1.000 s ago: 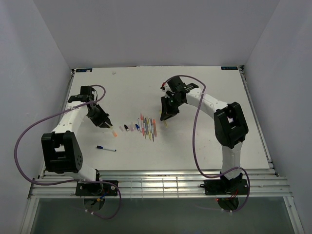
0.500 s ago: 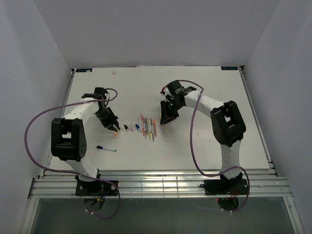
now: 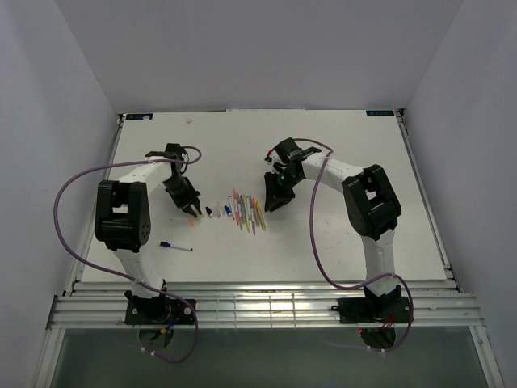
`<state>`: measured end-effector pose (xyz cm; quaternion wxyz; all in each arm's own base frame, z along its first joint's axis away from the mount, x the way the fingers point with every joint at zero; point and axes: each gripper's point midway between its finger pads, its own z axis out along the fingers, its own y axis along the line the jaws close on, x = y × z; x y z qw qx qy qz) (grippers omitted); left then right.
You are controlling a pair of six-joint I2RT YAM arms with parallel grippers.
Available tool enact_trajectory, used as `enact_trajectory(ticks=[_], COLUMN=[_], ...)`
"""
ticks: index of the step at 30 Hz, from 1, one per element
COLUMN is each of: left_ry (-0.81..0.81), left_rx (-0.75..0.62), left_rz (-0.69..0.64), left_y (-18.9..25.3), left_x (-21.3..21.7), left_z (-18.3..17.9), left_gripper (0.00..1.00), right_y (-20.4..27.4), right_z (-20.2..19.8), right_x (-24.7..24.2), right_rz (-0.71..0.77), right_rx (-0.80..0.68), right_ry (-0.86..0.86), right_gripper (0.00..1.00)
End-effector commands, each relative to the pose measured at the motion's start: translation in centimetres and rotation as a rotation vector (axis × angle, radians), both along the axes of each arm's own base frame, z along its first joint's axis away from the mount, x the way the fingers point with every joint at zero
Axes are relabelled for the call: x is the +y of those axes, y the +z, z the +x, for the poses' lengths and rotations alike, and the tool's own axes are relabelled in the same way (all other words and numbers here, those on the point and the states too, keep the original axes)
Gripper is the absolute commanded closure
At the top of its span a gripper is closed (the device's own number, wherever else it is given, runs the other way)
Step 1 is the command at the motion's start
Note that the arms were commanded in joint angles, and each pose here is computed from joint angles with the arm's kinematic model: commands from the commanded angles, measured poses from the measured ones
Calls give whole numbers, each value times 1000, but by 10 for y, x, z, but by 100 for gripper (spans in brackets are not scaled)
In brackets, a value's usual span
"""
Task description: Open the pen caps
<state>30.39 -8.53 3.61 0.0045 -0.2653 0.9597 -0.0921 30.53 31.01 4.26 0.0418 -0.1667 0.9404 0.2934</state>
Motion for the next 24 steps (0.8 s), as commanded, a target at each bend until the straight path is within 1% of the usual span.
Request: enact_trajectory(ticks=[1,2,8,11,12,16,21,24], left_ry=[-10,-7,9,14,15,15,24,33], left_rx=[-38,-36,-27,-25,-23,-23,-42,-98], left_rz=[1,3,28,39,41,49,42,29], left_y=[3,2,-3,-4,-4,-5,2,20], left_x=[-6,-6,-2,0,0,2,0,-1], left_z=[15,15,13,12,12,12,15,24], left_gripper=[91,88,80,72,65,53,49,46], right_y=[6,7,13,17,19,23,25,29], right_z=[5,5,6,7,8,9,8,7], right_x=[6,6,8,10,10,11,12,13], right_rz=[32,34,46,56,61,68,76,85], right_rx=[-16,-16,-31,-33,-40,-47,-46,-49], right_ry=[5,6,11,9,11,14,17,19], right_gripper=[70,70,69,69,69,69,69,69])
